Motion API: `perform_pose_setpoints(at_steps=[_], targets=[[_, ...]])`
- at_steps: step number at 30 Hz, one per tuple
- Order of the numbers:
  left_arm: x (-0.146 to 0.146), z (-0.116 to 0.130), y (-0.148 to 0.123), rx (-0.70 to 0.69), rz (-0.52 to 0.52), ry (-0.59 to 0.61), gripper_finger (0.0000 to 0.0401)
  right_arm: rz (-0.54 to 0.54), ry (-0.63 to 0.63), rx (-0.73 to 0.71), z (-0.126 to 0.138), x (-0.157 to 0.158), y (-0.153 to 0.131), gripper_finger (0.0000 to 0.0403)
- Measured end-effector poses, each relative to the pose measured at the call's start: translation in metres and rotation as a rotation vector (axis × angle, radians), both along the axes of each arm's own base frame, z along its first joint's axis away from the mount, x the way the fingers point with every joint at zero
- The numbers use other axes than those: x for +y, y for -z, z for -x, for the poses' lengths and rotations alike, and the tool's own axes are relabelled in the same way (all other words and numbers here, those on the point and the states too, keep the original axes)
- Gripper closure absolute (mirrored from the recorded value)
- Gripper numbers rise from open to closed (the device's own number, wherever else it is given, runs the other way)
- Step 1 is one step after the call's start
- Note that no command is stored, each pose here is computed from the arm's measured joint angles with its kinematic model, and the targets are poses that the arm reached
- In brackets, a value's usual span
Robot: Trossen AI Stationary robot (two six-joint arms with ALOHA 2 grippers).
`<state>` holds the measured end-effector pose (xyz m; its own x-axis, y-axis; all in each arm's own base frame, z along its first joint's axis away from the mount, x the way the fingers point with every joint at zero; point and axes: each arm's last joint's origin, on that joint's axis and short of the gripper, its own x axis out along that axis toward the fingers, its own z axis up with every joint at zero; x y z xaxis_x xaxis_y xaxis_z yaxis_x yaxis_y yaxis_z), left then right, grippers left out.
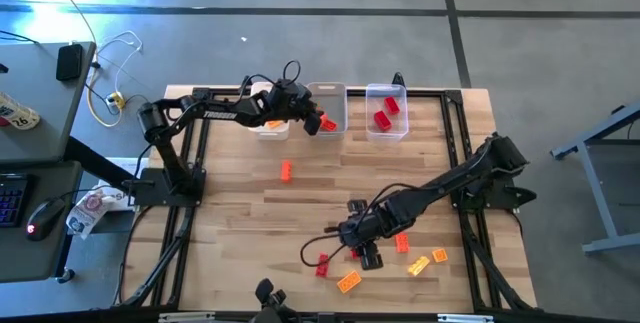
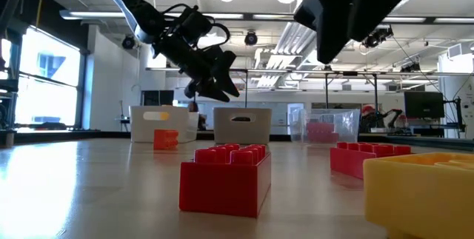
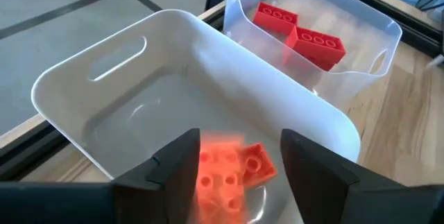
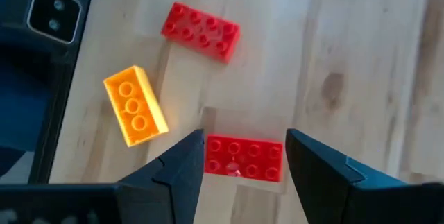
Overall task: Sort & place blocks by color
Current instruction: Put the orange game piece into the gray bin, then put the yellow game piece into the white bin
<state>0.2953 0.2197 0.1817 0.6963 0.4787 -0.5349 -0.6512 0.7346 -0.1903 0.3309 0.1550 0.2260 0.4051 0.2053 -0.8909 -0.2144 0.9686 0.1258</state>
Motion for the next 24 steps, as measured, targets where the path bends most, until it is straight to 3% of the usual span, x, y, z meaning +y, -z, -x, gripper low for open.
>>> perform_pose_setpoints(at_steps=[7,14,24], targets=[[-0.002,0.001,-0.001,-0.013,0.036,0.01,0.0176,-0.02,-0.048,-0.036,0.002,0.019,0.002,0.0214],[-0.01,0.004,-0.014,-0.105,0.187,0.067,0.0176,-0.044,-0.094,-0.079,0.006,0.033,0.0,0.0214],[-0.055,0.016,-0.037,0.079,0.241,0.068,0.0176,-0.066,-0.156,-0.113,0.011,0.047,-0.003,0.0214]])
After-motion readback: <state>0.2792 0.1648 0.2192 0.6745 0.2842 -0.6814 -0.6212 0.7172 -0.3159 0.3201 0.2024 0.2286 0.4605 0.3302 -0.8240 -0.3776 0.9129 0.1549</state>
